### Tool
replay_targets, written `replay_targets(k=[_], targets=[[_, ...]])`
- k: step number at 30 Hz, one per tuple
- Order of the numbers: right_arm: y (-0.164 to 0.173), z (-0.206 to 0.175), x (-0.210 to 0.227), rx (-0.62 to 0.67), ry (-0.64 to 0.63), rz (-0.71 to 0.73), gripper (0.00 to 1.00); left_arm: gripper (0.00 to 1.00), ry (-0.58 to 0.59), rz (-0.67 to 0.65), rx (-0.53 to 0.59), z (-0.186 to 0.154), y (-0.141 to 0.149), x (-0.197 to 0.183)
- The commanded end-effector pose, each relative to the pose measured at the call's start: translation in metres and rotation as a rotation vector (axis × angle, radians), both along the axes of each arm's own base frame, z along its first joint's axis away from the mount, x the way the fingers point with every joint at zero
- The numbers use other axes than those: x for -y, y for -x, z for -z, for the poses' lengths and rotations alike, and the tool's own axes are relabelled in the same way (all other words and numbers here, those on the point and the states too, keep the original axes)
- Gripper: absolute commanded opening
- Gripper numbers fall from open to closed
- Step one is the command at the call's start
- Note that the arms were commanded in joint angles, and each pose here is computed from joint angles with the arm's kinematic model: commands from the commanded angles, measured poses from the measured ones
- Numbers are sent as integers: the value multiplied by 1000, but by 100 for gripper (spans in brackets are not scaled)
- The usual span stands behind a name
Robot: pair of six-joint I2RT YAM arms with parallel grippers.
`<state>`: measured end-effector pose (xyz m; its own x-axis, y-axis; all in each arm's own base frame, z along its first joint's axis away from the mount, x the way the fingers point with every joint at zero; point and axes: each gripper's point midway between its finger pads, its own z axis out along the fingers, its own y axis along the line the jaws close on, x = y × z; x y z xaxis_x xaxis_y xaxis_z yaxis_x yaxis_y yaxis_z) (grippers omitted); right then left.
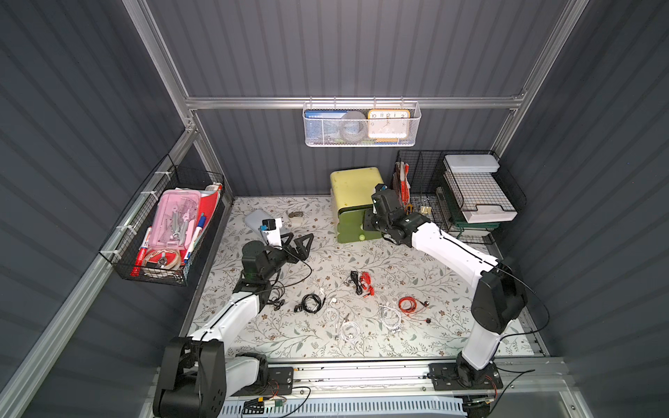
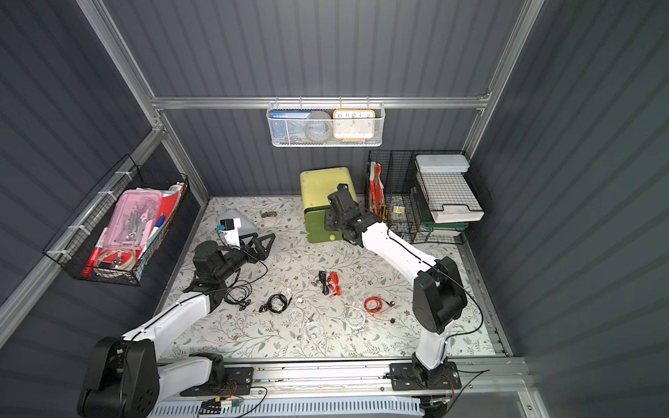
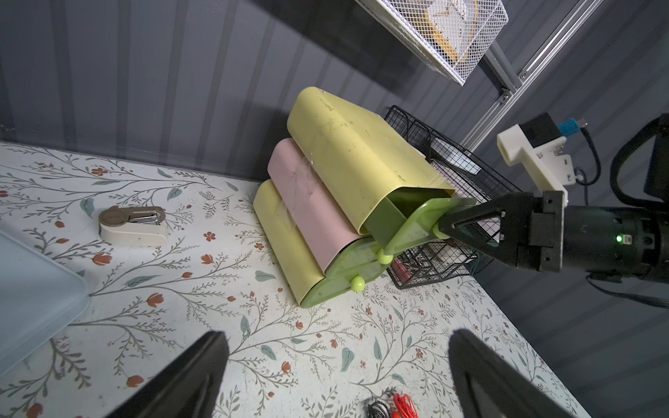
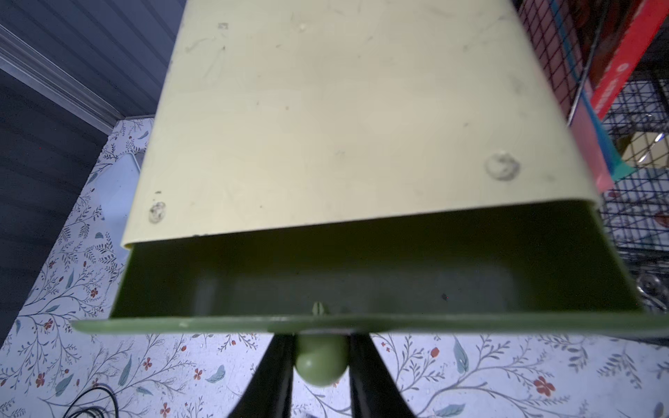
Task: Place the wired earphones into the drawer by color
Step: Open the drawer in the storage box.
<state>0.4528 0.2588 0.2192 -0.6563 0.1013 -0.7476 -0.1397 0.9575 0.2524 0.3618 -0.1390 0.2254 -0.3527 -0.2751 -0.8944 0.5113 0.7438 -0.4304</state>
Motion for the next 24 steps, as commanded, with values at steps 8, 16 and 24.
replay_targets(k=[8,16,24], targets=[[14,1,6,-4,33,-5,26,99,-2,16,46,-11,4,2],[17,8,6,-11,39,-4,26,99,-40,12,38,-15,-17,12],[17,7,5,-7,42,-9,26,99,-71,79,19,-20,-57,56]])
